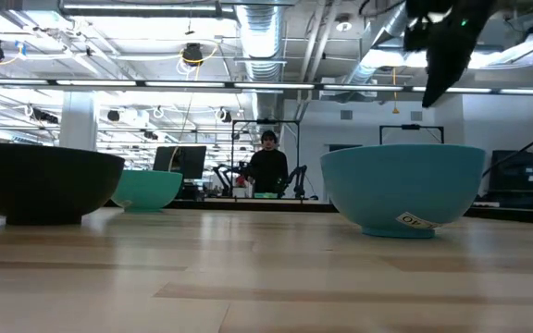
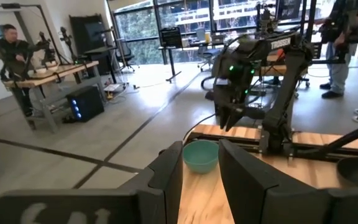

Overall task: Nest bowls inside each other
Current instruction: Stack the green bowl on top of the blue bowl

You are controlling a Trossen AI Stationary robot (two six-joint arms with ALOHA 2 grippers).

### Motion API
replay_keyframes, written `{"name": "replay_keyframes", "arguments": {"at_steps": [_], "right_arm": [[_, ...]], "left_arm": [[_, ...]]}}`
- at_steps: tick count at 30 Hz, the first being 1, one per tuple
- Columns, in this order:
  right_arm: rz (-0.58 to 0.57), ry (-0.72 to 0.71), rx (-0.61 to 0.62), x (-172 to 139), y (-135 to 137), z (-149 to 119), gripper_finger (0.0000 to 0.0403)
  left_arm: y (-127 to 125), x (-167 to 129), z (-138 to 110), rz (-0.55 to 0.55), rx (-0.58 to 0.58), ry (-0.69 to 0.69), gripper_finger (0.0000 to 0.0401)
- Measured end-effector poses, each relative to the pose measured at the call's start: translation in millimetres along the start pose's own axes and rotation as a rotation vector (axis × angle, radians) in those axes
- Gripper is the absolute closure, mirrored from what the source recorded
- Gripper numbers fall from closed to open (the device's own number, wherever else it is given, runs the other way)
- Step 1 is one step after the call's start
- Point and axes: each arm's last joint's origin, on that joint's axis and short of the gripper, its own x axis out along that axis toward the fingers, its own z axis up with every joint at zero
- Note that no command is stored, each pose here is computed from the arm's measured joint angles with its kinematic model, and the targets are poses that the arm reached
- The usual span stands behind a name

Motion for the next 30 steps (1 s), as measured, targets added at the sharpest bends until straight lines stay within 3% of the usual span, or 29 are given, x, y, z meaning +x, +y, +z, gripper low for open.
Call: {"name": "replay_keyframes", "arguments": {"at_steps": [15,30], "right_arm": [[0.114,0.342,-0.018,94.4,-24.1,19.5,0.0294],[0.063,0.233,-0.016,116.6,-36.1,33.7,0.0294]], "left_arm": [[0.3,-0.4,0.6,0.0,0.003,0.001,0.0305],[0.4,-0.4,0.6,0.001,0.013,0.0,0.0305]]}}
